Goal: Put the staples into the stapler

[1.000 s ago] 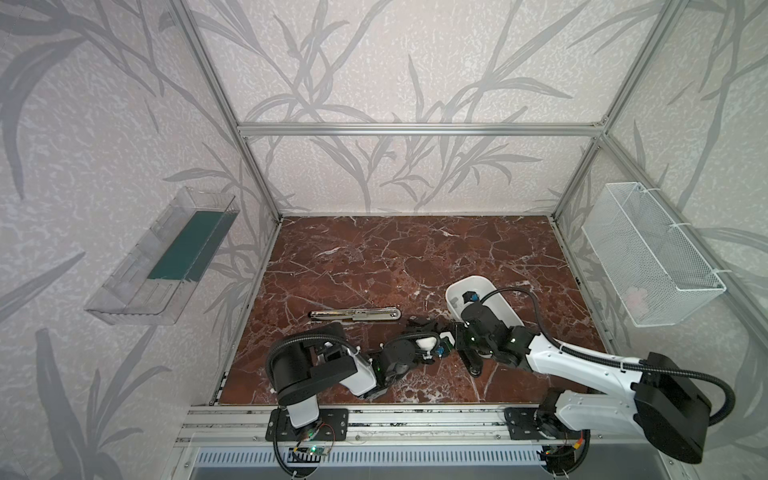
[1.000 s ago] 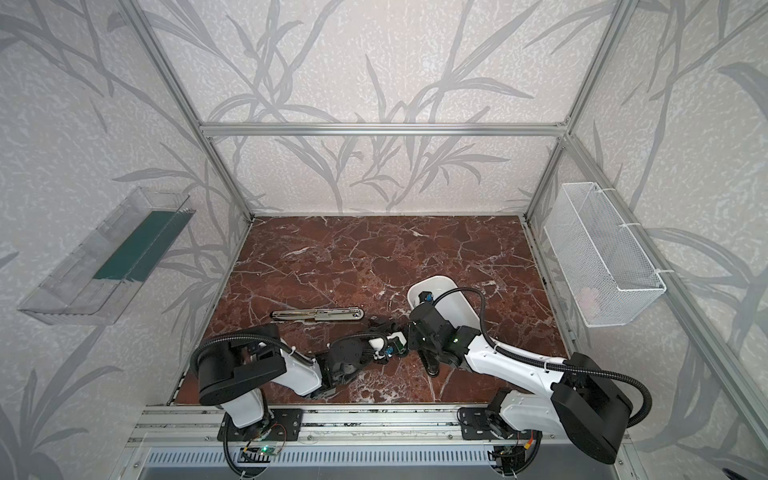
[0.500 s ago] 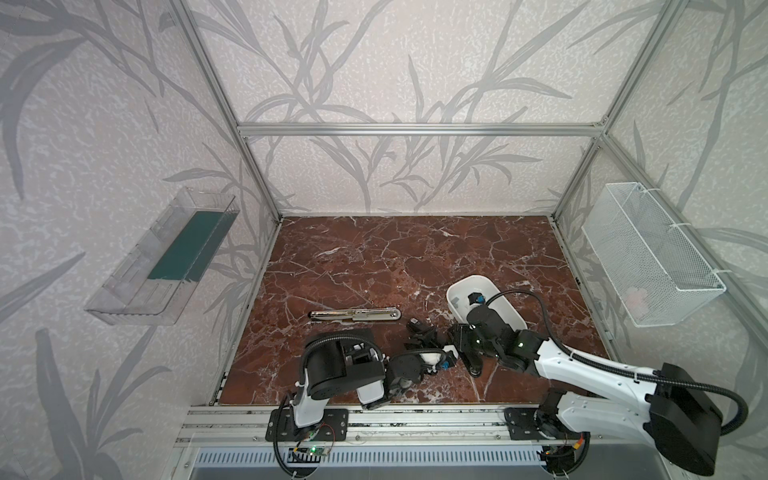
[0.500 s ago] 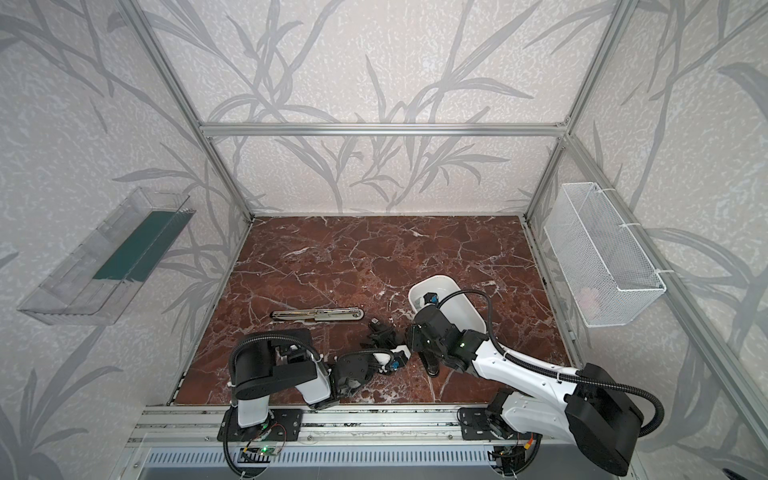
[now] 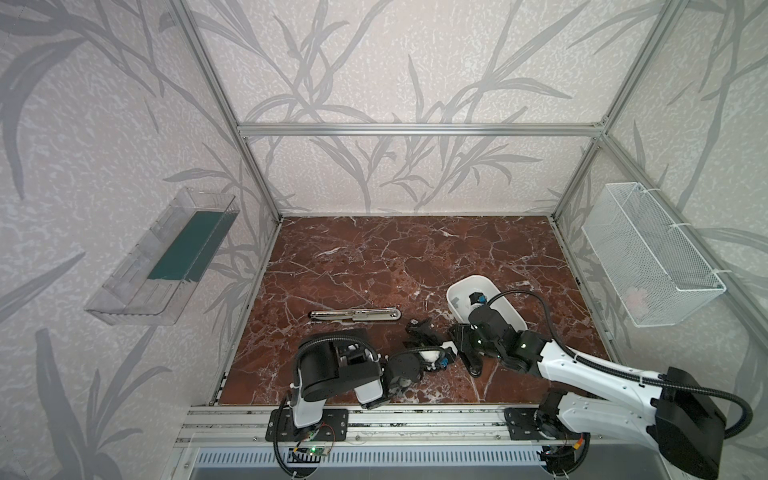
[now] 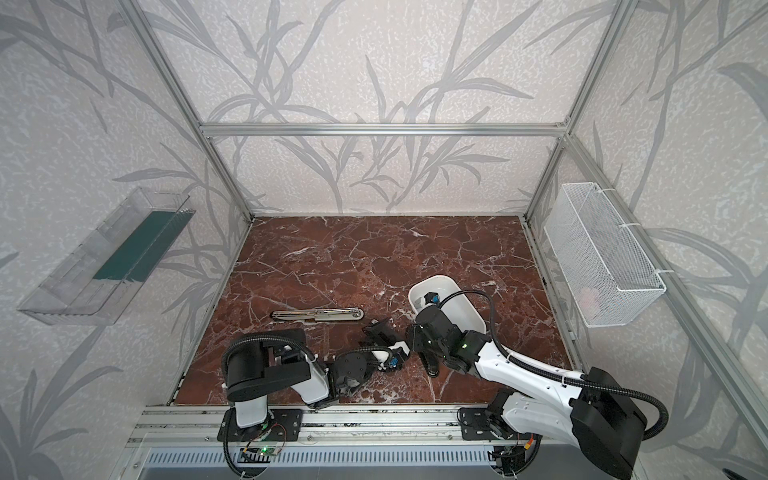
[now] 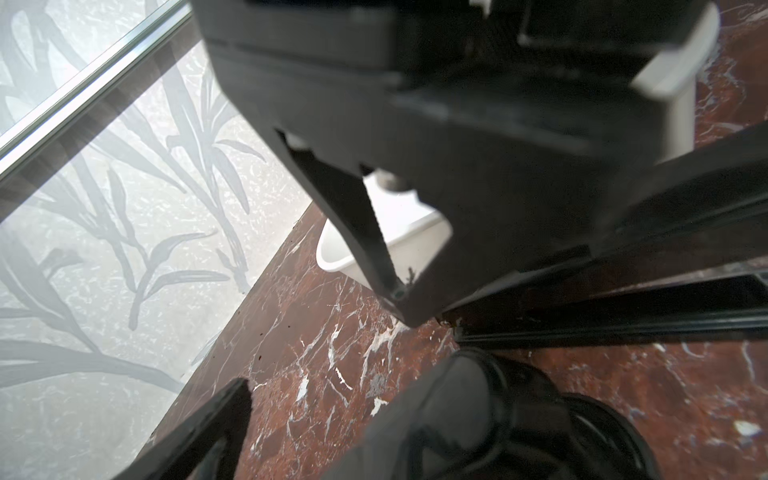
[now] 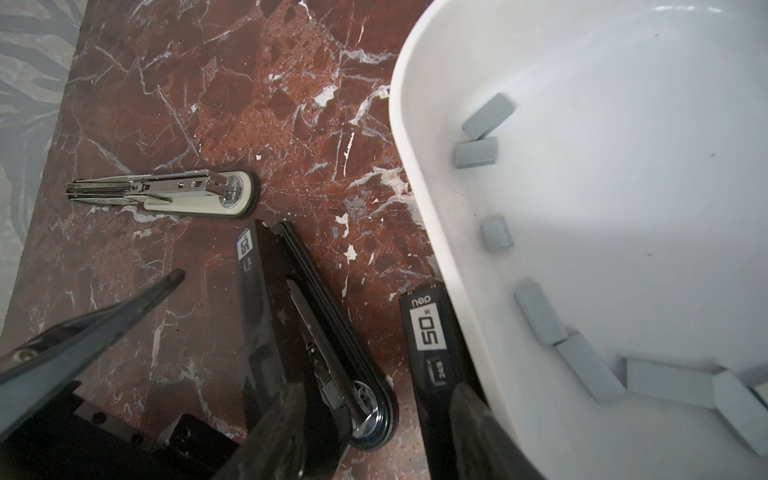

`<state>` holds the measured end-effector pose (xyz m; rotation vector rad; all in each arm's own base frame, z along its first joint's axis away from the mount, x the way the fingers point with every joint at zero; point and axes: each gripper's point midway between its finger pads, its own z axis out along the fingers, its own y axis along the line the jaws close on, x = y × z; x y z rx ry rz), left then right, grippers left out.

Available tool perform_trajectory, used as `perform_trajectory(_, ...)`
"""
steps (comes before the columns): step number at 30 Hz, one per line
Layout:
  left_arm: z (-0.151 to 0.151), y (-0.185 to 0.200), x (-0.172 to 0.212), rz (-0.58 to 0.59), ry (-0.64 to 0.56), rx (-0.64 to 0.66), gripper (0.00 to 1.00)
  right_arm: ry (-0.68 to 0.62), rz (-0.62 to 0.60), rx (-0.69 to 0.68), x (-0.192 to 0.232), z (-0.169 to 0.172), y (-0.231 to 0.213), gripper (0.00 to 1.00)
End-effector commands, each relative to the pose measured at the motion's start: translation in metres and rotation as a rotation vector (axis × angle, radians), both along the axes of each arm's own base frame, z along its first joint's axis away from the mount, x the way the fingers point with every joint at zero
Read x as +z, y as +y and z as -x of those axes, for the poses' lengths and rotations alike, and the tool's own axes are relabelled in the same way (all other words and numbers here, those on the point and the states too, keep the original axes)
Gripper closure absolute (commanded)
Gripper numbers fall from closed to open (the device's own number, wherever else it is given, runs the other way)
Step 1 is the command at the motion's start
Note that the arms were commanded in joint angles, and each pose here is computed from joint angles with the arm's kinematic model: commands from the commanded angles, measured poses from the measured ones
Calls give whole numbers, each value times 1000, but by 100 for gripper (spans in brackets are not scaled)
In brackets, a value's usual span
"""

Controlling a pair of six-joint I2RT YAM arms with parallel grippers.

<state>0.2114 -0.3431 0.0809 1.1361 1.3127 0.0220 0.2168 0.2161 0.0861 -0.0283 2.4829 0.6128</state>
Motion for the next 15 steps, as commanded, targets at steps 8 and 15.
perform_trajectory(8, 21, -3, -26, -122, 108, -113, 0, -49, -24, 199, 13, 24, 28, 29)
perform_trajectory(15, 26, -3, -27, -116, 111, -144, 0, -94, 32, 346, 2, 32, 45, 42)
